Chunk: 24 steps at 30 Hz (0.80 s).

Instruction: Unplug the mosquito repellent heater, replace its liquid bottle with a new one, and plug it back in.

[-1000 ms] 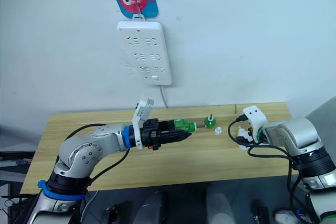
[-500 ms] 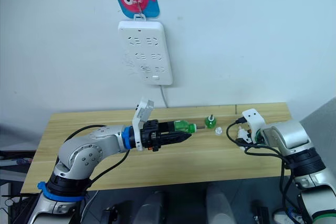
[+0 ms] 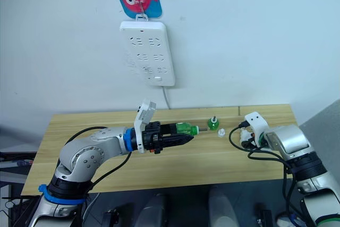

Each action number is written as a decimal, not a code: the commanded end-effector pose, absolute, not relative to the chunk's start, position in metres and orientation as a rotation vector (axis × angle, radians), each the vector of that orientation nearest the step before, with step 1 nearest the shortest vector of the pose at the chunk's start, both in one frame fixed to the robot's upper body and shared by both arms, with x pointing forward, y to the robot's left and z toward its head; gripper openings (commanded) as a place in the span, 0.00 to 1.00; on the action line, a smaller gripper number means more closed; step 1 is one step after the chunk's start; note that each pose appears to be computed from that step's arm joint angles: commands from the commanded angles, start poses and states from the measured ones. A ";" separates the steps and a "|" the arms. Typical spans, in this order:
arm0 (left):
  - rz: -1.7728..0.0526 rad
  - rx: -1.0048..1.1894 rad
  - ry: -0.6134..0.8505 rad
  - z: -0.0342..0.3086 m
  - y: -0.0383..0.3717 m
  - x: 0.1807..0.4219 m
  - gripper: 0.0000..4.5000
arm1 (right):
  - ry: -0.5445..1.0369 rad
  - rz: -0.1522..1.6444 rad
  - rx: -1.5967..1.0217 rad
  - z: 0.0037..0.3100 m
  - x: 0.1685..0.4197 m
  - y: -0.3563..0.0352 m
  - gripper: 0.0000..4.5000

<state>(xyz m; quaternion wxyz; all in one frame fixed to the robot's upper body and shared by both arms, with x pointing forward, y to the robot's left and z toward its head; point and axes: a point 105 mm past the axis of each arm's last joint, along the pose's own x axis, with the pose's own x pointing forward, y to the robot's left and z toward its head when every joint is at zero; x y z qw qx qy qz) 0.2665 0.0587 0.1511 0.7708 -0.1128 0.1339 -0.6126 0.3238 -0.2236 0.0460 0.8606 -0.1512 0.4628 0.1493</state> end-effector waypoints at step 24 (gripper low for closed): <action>-1.530 -0.370 0.307 0.216 0.080 0.270 0.51 | 0.347 1.101 0.429 0.215 0.254 -0.147 0.66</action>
